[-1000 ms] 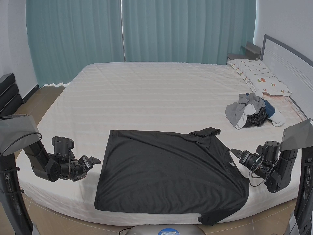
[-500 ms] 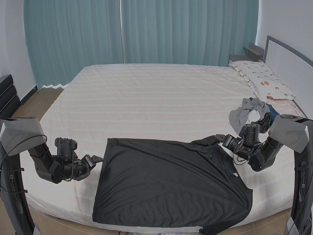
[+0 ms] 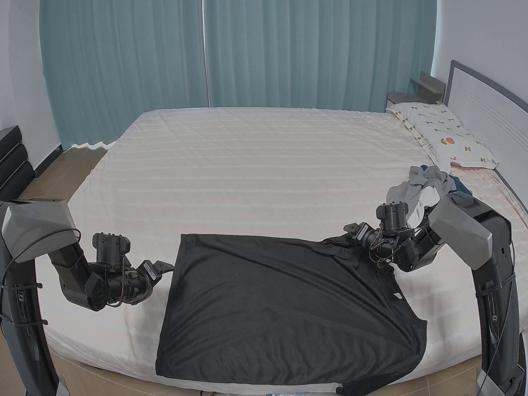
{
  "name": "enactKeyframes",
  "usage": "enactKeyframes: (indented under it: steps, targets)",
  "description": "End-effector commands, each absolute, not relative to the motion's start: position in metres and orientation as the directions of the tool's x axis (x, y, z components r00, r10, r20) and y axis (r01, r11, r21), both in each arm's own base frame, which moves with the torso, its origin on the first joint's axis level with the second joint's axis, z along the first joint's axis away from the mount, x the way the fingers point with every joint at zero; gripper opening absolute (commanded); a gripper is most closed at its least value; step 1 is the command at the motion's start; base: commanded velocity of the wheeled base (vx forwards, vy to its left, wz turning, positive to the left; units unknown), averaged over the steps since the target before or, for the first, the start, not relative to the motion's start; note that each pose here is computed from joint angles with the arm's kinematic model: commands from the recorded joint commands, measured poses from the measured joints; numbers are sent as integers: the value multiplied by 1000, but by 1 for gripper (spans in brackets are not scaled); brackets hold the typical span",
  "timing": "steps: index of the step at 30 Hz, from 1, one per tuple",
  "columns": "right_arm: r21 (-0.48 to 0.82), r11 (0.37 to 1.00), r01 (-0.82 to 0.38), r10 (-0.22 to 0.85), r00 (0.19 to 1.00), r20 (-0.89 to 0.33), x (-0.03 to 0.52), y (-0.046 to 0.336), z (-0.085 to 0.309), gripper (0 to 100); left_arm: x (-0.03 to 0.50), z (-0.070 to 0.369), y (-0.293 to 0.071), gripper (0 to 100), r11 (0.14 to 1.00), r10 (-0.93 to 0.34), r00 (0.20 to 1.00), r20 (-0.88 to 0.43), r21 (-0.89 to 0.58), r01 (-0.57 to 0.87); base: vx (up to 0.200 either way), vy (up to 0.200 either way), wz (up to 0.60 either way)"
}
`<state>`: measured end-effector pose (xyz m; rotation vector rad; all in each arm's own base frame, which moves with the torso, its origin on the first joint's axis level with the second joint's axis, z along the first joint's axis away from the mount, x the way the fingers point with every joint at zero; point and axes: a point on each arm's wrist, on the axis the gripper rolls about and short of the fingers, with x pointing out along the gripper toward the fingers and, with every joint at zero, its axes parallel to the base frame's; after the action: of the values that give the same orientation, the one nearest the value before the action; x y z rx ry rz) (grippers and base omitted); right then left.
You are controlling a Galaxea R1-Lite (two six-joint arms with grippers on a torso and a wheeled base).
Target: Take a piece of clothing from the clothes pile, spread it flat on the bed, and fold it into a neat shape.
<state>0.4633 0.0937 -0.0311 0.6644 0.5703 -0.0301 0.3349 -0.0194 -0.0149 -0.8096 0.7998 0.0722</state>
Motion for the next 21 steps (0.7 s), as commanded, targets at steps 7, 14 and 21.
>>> enactKeyframes:
  steps: [7, 14, 21]
  targets:
    - [582, 784, 215, 137, 856, -499, 486, 93, -45, 0, 335, -16, -19, 100, 706, -233, 710, -664, -618, -347, 0, 0, 0]
    - [605, 776, 180, 126, 895, -427, 506, 95, -20, 0, 335, -18, -20, 100, 709, -232, 706, -669, -614, -348, 0, 0, 0]
    - [632, 765, 122, 44, 970, -239, 536, 99, 23, 0, 335, -18, -20, 100, 709, -231, 706, -669, -613, -349, 0, 0, 0]
